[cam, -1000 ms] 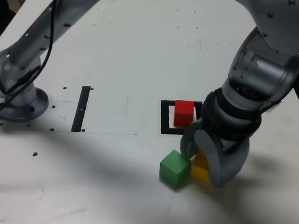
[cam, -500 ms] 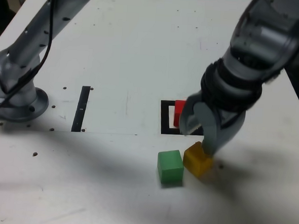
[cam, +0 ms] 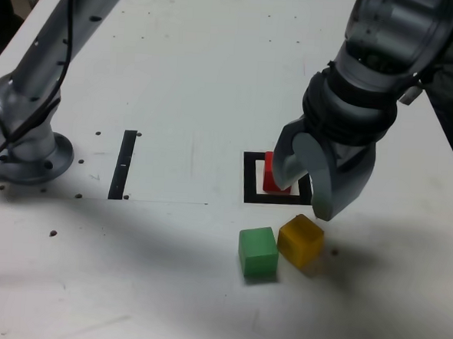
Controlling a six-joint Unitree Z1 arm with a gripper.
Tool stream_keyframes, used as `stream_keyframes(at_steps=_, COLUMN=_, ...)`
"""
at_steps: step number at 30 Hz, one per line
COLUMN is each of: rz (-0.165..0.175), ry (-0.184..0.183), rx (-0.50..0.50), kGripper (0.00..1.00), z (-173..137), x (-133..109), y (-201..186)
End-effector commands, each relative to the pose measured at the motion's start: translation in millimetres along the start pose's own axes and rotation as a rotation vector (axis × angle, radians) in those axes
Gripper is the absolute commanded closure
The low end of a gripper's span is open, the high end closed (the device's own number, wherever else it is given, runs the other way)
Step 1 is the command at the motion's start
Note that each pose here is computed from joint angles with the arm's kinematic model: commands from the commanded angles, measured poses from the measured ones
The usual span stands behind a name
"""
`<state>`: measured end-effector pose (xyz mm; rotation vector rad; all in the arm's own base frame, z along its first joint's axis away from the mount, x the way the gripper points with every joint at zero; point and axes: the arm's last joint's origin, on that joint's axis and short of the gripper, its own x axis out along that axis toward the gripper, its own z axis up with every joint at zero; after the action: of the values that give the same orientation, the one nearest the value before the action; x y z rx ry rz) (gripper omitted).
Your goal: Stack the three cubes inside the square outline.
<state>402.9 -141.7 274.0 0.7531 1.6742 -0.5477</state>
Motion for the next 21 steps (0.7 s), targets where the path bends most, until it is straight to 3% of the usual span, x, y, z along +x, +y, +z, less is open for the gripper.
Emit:
stream_keyframes(at_steps=1, rz=0.015, ry=-0.003, rx=0.021, kGripper=0.0, z=-1, x=-6, y=-7)
stream_keyframes(at_steps=21, rz=0.032, ry=0.034, rx=0.26, kGripper=0.0, z=27, x=13, y=-24)
